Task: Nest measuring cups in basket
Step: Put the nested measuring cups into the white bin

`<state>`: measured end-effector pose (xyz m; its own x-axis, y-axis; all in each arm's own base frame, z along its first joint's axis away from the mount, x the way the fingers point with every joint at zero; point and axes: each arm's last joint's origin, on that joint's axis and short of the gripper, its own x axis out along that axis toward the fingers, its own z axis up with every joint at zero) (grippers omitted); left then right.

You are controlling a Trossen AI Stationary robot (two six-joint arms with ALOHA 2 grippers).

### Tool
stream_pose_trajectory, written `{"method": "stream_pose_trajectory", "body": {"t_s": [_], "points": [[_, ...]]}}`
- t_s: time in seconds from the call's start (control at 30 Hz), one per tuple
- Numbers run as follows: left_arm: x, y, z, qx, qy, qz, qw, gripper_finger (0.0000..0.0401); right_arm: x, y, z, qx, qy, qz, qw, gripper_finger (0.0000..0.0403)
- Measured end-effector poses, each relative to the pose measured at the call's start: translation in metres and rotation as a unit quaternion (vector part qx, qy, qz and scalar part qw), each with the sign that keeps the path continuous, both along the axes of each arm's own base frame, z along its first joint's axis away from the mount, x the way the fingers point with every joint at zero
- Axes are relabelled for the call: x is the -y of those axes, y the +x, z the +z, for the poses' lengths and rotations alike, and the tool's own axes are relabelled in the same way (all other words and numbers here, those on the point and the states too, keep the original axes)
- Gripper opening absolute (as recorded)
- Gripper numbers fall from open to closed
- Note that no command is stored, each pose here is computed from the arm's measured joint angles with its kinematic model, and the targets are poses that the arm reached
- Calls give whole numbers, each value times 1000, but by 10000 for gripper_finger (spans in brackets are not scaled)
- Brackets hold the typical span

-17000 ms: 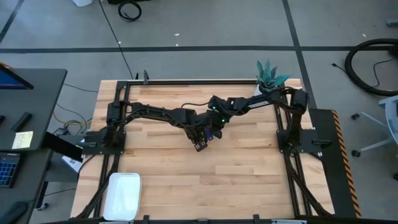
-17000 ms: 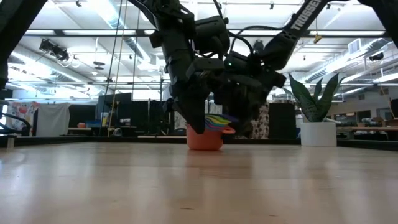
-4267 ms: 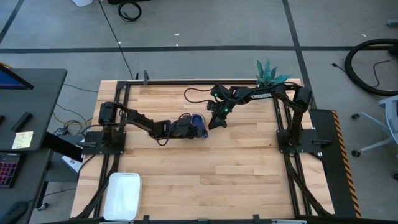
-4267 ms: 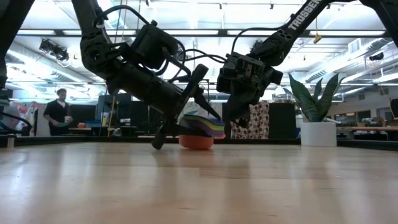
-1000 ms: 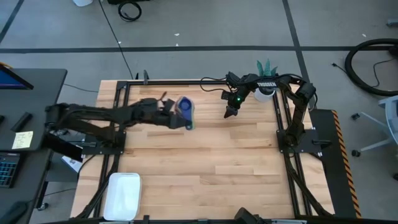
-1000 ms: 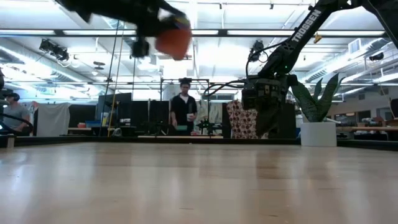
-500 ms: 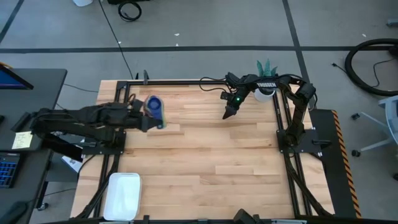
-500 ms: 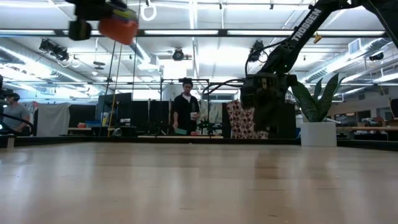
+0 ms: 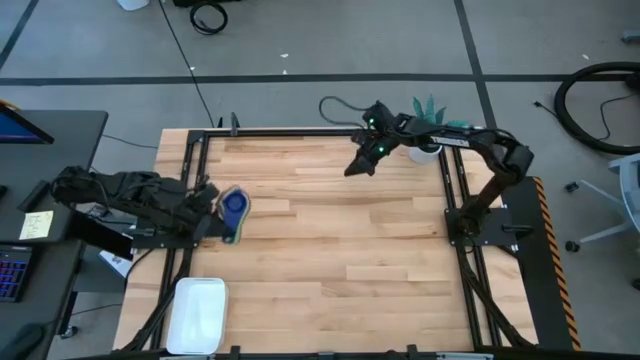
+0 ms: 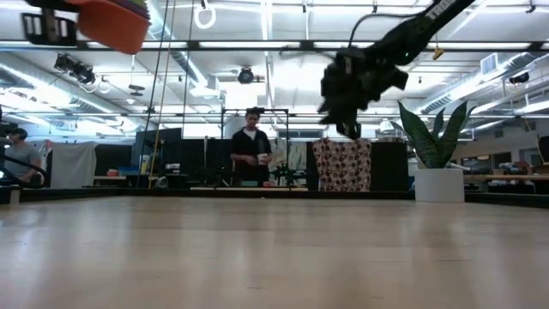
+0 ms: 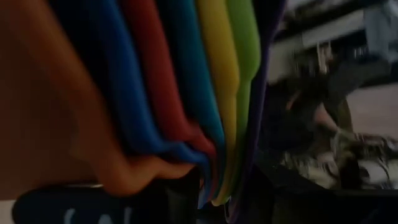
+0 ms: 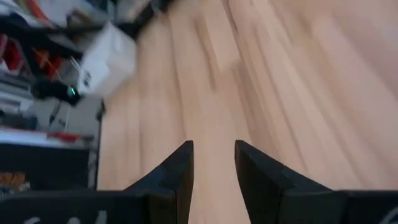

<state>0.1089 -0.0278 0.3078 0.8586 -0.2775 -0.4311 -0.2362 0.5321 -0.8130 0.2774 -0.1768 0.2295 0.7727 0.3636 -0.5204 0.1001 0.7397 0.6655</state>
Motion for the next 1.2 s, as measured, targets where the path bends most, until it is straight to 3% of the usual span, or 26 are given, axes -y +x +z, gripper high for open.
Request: {"method": "stream_pose_trajectory", "body": {"t_s": [0.17,0.27,0.43,0.57,0.8,0.97,1.2], "points": [[9,-4,-4,-40,-40,-40,998,85,-7,-2,39,72,-41,-34,996,122],[11,-4,-3,-35,-50,2,998,85,-13,-7,59,104,-66,-46,991,122],[13,1,4,23,-24,98,995,85,-28,-19,85,142,-91,-43,985,122],[18,3,11,74,-10,122,990,85,-40,-31,105,178,-111,-26,977,122],[26,0,15,100,20,86,991,85,-55,-51,130,226,-147,-13,963,122],[31,-2,13,98,53,36,993,85,-61,-57,138,235,-139,-17,962,122],[41,-13,-1,9,26,-117,993,85,-69,-50,143,239,-133,-58,960,122]]}}
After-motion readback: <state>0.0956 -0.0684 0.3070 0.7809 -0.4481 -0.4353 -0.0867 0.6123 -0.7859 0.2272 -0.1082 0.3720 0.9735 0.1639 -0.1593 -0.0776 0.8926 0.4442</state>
